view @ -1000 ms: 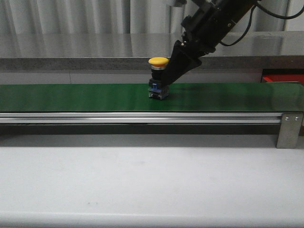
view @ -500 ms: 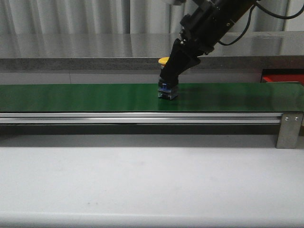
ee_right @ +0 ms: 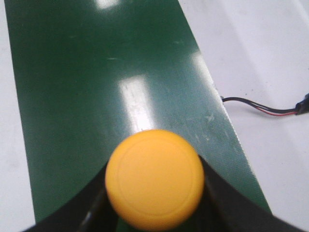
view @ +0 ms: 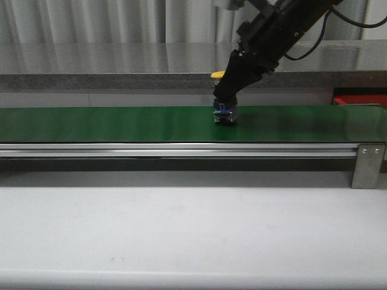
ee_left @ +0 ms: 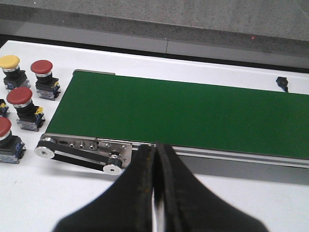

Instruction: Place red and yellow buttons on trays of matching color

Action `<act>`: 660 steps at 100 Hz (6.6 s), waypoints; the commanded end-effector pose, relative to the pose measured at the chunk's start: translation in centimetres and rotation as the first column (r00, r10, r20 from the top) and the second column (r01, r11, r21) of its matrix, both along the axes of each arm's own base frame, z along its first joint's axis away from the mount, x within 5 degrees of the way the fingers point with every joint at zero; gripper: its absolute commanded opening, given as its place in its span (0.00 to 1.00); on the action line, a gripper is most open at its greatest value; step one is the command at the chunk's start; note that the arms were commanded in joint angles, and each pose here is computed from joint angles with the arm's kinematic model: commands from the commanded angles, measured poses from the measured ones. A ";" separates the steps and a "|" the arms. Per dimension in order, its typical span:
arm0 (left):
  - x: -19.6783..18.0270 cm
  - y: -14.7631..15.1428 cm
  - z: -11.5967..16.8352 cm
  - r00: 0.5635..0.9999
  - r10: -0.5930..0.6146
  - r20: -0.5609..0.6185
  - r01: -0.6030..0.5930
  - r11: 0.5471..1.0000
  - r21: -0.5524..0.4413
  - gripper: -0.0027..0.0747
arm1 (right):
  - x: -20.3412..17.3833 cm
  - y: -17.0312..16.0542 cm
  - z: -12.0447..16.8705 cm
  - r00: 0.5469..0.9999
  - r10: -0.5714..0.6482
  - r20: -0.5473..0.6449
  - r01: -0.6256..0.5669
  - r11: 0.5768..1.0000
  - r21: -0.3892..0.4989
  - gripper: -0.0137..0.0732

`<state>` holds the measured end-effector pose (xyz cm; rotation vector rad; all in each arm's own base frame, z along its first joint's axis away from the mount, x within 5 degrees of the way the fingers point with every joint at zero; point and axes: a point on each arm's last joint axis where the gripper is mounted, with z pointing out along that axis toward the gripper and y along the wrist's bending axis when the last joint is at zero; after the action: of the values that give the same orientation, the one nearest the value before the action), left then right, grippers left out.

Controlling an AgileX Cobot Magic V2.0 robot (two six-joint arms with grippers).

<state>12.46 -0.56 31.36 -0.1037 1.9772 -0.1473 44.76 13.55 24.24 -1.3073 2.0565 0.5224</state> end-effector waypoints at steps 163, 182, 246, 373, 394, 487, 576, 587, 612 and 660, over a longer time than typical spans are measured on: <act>0.3 0.0 1.5 0.995 0.002 0.101 -0.001 1.000 -0.006 0.01 | -14.0 -27.8 0.9 0.295 -0.942 0.159 0.947 0.311 0.085 0.41; 0.3 0.0 1.5 0.995 0.002 0.101 -0.001 1.000 -0.006 0.01 | -13.5 -28.1 -0.9 0.291 -0.950 0.111 0.953 0.298 0.058 0.41; 0.3 0.0 1.5 0.995 0.002 0.101 -0.001 1.000 -0.006 0.01 | -12.5 -27.8 -4.7 0.349 -0.937 -0.002 0.937 0.349 0.002 0.44; 0.3 0.0 1.5 0.995 0.002 0.101 -0.001 1.000 -0.006 0.01 | -20.6 -17.4 10.0 0.442 -0.848 0.293 0.768 0.527 0.364 0.84; 0.3 0.0 1.5 0.995 0.002 0.101 -0.001 1.000 -0.006 0.01 | -24.8 -16.4 9.7 0.384 -0.869 0.312 0.763 0.489 0.422 0.84; 0.3 0.0 1.6 0.994 0.003 0.108 -0.002 1.000 -0.006 0.01 | -27.8 -14.7 8.4 0.462 -0.839 0.288 0.723 0.544 0.425 0.08; 3.6 3.8 4.6 0.954 0.296 0.049 -0.287 0.948 -0.136 0.89 | -27.8 -14.7 8.4 0.461 -0.839 0.288 0.724 0.543 0.425 0.08; 5.9 5.9 4.8 0.924 0.383 0.022 -0.374 0.912 -0.167 0.85 | -27.8 -14.7 8.4 0.461 -0.839 0.288 0.724 0.543 0.425 0.08; 12.7 9.5 3.2 0.890 0.433 -0.140 -0.452 0.876 -0.165 0.83 | -27.8 -14.7 8.4 0.460 -0.840 0.289 0.724 0.543 0.426 0.08; 19.4 17.5 -5.0 0.736 0.496 -0.460 -0.627 0.756 -0.189 0.83 | -27.8 -14.7 8.4 0.460 -0.840 0.289 0.724 0.543 0.426 0.08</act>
<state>31.04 16.01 24.70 -1.0401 2.2781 -0.0551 17.01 -1.02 31.35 -0.1882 1.8833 0.0113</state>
